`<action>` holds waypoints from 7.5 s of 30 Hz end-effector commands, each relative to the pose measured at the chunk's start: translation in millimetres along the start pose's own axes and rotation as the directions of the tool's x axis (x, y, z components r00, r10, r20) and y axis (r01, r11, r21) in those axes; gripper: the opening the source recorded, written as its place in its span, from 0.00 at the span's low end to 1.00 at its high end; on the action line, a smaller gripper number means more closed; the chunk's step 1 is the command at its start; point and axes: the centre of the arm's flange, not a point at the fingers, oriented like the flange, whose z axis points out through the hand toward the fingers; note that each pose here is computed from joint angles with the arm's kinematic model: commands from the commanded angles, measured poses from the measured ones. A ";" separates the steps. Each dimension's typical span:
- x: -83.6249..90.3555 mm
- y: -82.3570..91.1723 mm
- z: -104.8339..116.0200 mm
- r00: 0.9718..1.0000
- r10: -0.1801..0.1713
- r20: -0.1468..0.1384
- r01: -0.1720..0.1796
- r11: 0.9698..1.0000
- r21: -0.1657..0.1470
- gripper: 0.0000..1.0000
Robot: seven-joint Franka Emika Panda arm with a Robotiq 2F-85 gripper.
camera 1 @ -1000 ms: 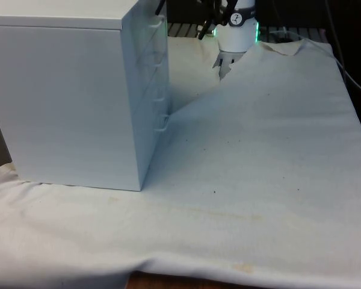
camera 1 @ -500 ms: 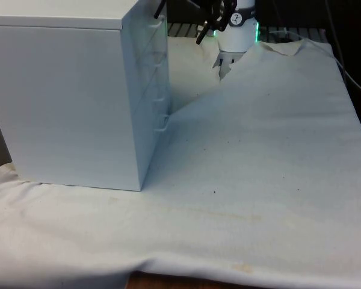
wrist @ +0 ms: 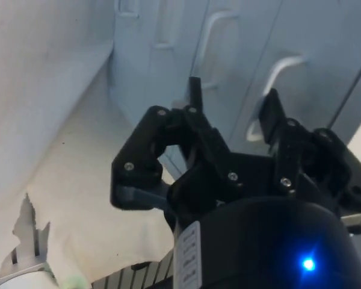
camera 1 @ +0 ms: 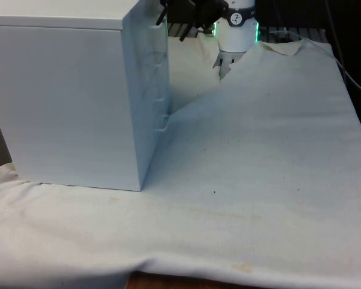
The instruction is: Open the drawer, then close it.
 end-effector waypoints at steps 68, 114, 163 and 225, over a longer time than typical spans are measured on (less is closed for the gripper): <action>5.8 -109.5 -59.2 0.999 0.040 -0.003 -0.041 0.992 -0.122 0.00; 7.1 -172.3 -76.7 0.999 0.048 -0.012 -0.049 0.982 -0.182 0.46; 4.1 -224.9 -61.5 0.998 0.063 -0.025 -0.067 0.975 -0.212 0.13; 3.8 -127.6 -50.0 1.000 0.001 -0.029 -0.012 0.930 -0.368 0.00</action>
